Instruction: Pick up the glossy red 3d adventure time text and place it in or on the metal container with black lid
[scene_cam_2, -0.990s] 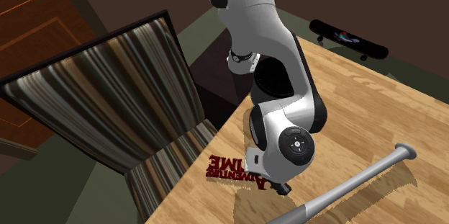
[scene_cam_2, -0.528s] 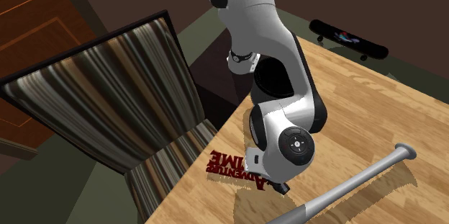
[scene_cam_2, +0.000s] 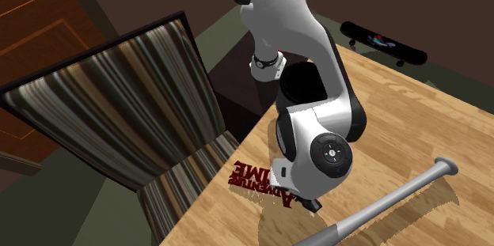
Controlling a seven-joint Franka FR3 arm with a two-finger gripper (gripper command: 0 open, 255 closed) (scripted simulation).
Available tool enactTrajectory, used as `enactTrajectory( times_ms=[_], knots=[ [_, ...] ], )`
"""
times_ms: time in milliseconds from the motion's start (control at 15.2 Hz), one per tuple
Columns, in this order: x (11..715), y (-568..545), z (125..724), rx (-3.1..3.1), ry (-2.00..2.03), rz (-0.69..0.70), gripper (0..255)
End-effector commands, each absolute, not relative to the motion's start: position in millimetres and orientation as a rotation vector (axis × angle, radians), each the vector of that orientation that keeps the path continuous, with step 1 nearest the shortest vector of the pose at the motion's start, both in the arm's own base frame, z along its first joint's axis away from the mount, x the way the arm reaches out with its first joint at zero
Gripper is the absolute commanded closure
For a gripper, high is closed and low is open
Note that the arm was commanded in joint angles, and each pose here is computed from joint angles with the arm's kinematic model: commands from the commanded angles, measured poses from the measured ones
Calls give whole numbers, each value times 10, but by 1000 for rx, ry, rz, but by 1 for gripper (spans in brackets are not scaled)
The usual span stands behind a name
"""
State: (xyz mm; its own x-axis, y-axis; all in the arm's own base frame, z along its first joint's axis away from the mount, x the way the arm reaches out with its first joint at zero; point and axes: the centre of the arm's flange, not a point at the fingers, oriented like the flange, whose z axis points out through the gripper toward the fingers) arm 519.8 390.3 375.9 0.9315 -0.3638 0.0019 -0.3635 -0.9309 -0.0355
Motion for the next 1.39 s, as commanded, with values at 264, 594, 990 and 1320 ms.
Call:
enactTrajectory(
  times_ms=[264,594,990,1320],
  knots=[
    [5200,3909,4074,-3053,575,-13,255],
    [5200,3909,4338,-3053,575,-13,255],
    [5200,3909,4655,-3053,575,-13,255],
    [5200,3909,4919,-3053,575,-13,255]
  ],
)
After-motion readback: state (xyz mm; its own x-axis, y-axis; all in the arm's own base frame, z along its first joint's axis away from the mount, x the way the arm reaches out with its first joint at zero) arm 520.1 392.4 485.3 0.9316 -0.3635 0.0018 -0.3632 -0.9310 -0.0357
